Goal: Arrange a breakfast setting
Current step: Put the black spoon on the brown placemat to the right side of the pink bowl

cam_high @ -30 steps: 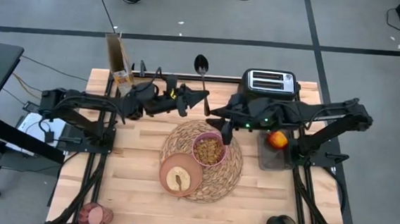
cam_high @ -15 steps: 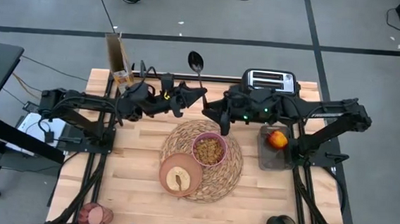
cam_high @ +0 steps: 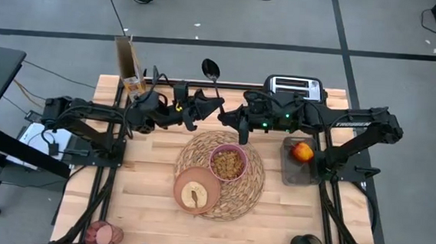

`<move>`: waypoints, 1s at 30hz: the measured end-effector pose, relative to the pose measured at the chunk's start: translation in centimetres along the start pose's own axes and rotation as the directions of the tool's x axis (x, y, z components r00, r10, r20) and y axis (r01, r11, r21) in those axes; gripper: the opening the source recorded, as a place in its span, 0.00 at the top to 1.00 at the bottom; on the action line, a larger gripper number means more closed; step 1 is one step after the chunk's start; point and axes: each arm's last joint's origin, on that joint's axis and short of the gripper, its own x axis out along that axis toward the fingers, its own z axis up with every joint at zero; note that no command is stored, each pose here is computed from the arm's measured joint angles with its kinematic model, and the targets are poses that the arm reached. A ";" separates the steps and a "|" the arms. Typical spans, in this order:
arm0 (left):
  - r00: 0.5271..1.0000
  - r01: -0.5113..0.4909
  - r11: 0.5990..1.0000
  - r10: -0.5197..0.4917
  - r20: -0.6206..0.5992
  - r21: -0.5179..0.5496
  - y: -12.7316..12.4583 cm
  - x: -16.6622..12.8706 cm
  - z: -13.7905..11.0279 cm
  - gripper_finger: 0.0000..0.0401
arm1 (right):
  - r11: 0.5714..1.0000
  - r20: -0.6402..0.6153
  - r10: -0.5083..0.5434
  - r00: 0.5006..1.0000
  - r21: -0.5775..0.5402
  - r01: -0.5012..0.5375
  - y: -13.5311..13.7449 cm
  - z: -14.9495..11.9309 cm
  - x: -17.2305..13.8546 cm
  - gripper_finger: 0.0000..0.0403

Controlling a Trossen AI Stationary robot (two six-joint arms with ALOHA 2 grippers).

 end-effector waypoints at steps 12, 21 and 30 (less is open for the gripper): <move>0.939 0.092 0.990 -0.050 -0.341 0.108 -2.4 -2.6 0.7 0.48 | 0.956 -0.130 -0.128 0.983 0.248 0.157 3.0 -2.9 -4.1 0.98; 0.539 -0.209 0.969 0.224 -0.812 0.129 -3.6 -7.9 -6.0 0.49 | 0.762 -0.455 -0.273 0.848 0.436 0.479 5.9 -10.6 -8.8 0.98; 0.263 -0.344 0.897 0.374 -0.889 0.275 -5.6 -11.8 -12.8 0.49 | 0.519 -0.595 -0.293 0.749 0.559 0.647 3.3 -21.3 -11.1 0.98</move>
